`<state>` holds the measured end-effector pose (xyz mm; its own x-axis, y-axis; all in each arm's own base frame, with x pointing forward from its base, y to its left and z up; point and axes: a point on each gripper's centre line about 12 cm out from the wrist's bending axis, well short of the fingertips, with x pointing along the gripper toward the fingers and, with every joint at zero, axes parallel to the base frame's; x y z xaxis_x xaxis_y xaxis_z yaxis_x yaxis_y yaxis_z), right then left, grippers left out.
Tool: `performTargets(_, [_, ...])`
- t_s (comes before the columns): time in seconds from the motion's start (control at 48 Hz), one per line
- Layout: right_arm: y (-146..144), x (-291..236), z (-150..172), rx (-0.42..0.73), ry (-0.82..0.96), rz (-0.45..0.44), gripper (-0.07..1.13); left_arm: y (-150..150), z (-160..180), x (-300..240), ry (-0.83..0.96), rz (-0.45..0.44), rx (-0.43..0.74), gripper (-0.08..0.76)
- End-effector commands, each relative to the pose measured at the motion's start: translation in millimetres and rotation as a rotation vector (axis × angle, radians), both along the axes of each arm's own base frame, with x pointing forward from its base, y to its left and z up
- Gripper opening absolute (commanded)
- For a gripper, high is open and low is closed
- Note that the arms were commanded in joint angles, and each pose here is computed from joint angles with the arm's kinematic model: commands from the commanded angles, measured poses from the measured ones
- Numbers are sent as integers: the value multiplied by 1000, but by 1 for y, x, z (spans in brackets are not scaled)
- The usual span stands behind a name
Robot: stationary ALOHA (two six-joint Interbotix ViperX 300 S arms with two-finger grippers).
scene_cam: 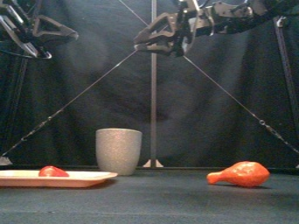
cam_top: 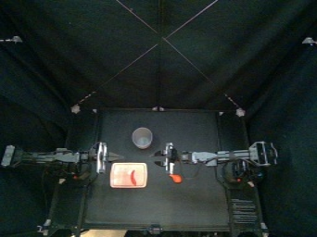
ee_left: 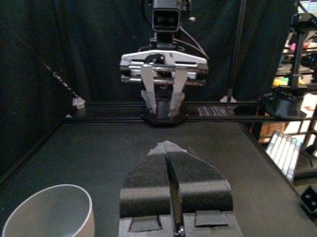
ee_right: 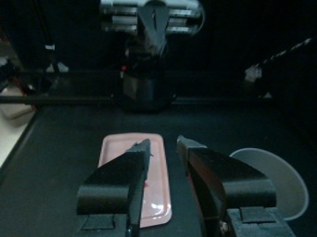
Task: Pick the red chile then place it on the pink plate
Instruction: Drop red chile on the pink plate and return to neutral
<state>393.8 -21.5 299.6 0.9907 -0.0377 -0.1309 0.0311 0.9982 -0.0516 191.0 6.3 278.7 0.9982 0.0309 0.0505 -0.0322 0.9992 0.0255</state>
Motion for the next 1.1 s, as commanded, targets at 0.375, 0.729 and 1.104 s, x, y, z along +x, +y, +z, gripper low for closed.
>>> performTargets(0.375, [-6, -118, 42, 34, -229, -55, 721, 1, 4, 1, -11, 4, 5, -2])
performTargets(0.729, [-3, -182, 31, 97, -327, -82, 719, 1, 3, 1, -9, 7, 5, -2])
performTargets(1.104, [-3, -190, 25, 103, -327, -82, 719, 2, 3, 1, -9, 9, 2, -2])
